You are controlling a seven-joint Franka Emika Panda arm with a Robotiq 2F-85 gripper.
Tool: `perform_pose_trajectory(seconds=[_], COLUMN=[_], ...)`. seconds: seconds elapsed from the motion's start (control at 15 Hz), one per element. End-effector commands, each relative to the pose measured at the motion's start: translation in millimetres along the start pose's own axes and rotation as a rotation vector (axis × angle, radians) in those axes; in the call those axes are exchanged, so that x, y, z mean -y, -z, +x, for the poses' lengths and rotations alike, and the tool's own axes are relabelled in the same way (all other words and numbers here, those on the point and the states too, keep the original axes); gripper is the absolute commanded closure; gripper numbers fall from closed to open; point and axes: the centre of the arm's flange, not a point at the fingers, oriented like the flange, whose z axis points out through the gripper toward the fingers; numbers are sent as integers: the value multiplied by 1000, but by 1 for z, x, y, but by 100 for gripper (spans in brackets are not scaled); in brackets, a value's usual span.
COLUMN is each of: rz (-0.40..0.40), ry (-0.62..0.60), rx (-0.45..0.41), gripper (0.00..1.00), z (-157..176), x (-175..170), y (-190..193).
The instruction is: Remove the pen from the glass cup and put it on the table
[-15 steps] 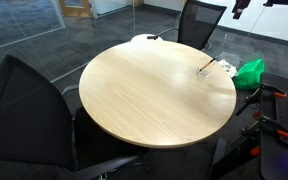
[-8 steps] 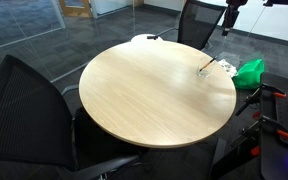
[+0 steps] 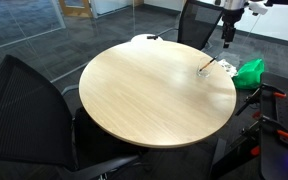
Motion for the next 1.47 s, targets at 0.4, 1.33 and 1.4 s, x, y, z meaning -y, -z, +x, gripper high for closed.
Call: perform_pose_trajectory(seconds=[0.4, 1.33, 1.4], rz=[-55, -52, -52], ry=[43, 105, 107], rx=[79, 173, 178], gripper=[0, 3, 8], z=[11, 45, 47], x=[-13, -7, -9], y=[-24, -73, -76])
